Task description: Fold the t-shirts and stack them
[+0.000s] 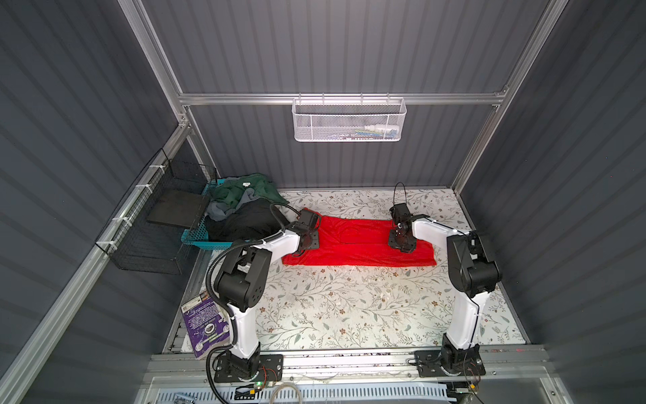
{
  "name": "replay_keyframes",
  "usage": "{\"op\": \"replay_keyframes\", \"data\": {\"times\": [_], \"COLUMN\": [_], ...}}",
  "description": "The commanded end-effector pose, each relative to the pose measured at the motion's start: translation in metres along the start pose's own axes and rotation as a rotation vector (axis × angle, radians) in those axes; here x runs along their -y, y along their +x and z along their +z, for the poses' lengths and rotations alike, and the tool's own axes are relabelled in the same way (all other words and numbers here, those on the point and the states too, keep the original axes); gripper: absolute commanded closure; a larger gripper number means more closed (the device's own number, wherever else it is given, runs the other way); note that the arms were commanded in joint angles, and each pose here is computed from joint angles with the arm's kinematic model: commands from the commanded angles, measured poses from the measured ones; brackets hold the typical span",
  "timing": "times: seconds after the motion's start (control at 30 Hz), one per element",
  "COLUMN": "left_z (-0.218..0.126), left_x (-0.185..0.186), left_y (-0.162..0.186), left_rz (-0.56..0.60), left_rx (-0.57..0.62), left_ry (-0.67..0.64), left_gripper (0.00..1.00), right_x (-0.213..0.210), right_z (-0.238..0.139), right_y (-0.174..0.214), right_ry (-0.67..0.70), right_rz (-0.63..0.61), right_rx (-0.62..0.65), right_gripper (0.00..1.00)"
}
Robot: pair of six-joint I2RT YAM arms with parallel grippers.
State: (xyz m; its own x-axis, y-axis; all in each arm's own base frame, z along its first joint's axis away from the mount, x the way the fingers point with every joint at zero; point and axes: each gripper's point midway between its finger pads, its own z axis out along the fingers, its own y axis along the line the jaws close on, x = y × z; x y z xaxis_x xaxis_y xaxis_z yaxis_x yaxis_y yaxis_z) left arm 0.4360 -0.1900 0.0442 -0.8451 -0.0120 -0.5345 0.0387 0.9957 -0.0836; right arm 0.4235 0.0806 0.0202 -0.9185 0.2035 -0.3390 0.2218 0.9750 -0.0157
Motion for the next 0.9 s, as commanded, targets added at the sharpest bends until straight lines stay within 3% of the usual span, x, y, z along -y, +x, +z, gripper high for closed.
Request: {"op": "replay_keyframes", "data": {"times": [0.0,0.13,0.37,0.87], "left_z": [0.007,0.022,0.038,0.083], "left_x": [0.006,0.012,0.023,0.046], "left_y": [-0.008,-0.005,-0.032,-0.082], "left_rz": [-0.028,-0.028,-0.080,-0.032], "left_rx": [-0.018,-0.054,-0.008,0.034], "left_ry": [0.017,0.029,0.101,0.181], "left_gripper": [0.62,0.62,0.64,0.67], "right_x": [0.007,0.008,0.003,-0.007], "right_z": [0.000,0.000,-0.002,-0.010], "right_y": [0.001,0.004,0.008,0.030], "right_ry": [0.020,0.007,-0.038,-0.099], "right_rz": [-0.008,-0.007,0.002,-0.005], "right_rx": [-0.025,-0.044,-0.048,-0.090], "right_gripper": [0.66,0.67,0.66,0.71]}}
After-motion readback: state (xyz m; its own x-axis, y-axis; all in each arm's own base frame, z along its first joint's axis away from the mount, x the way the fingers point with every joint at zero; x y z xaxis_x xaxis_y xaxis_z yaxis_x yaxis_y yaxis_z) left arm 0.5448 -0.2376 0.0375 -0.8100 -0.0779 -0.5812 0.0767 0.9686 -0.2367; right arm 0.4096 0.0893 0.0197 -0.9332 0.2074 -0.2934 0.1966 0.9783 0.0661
